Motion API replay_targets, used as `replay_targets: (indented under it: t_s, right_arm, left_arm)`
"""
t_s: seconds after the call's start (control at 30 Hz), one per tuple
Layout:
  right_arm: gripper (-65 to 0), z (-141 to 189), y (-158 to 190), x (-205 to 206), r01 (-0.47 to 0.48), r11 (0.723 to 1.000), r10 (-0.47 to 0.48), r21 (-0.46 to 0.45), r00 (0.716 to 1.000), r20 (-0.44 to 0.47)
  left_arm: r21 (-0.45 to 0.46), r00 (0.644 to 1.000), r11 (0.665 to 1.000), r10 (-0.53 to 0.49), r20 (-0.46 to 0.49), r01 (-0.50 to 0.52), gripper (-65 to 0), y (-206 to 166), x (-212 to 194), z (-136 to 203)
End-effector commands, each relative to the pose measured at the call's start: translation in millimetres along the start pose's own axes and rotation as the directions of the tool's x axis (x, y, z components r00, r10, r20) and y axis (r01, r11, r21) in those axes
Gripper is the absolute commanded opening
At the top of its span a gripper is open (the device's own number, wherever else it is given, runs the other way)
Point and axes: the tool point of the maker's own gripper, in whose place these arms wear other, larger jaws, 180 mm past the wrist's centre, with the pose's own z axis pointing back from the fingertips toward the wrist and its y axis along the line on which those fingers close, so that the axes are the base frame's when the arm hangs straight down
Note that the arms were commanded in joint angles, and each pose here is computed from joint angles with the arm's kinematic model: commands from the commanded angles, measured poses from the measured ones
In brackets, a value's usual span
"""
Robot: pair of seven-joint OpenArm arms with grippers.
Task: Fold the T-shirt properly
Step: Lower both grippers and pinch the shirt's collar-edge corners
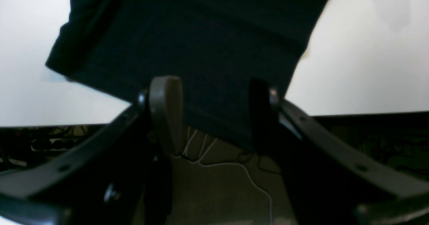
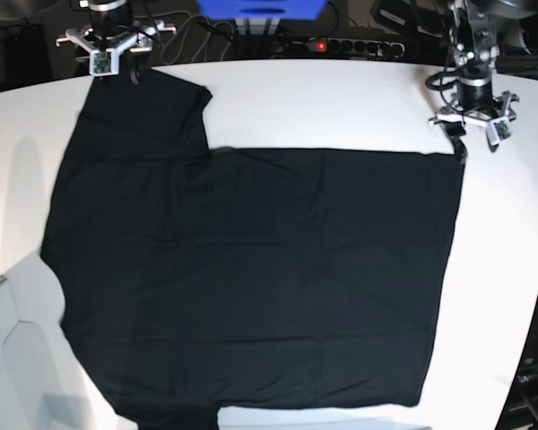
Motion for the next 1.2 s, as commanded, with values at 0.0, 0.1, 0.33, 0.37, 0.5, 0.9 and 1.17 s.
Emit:
replay_targets:
  t_s: [0.0,0.1,0.33,0.37,0.5,0.9,1.17]
  right_arm:
    - [-32.4,1,-1,9,-0.005,1.0,0.005,-0.002,0.999,0.034]
    - [-32.4,1,-4,9,-0.025,1.0,0.025,0.001,0.999,0.036]
    - [-32.4,-1,-5,9,-0.033,0.999,0.033,0.003,0.999,0.029]
    - [-32.4,-1,-5,7,-0.033,0.999,0.033,0.003,0.999,0.018]
    - [-32.4,-1,-6,2,-0.033,0.999,0.033,0.003,0.999,-0.013]
    - [-32.3,-1,-6,3,-0.033,0.999,0.033,0.002,0.999,-0.011]
    - [-32.3,-4,-14,7,-0.042,0.999,0.042,-0.018,0.999,0.0]
  left_arm:
    - [0.006,0.999,1.0,-0.004,0.051,0.003,-24.7,3,15,-4]
    - [0.014,0.999,1.0,0.013,0.051,-0.014,-24.7,3,14,-15]
    - [0.03,0.999,0.999,0.043,0.032,-0.044,-24.7,2,5,-35]
    - [0.015,0.999,0.999,0.044,0.023,-0.044,-24.7,-4,2,-37]
    - [-0.006,0.999,0.999,0.042,0.005,-0.042,-24.7,-14,-5,-40]
    - [-0.011,0.999,0.999,0.038,-0.026,-0.039,-41.3,-16,-17,-39]
    - [-0.011,0.999,0.999,0.037,-0.03,-0.037,-65.0,-15,-18,-38]
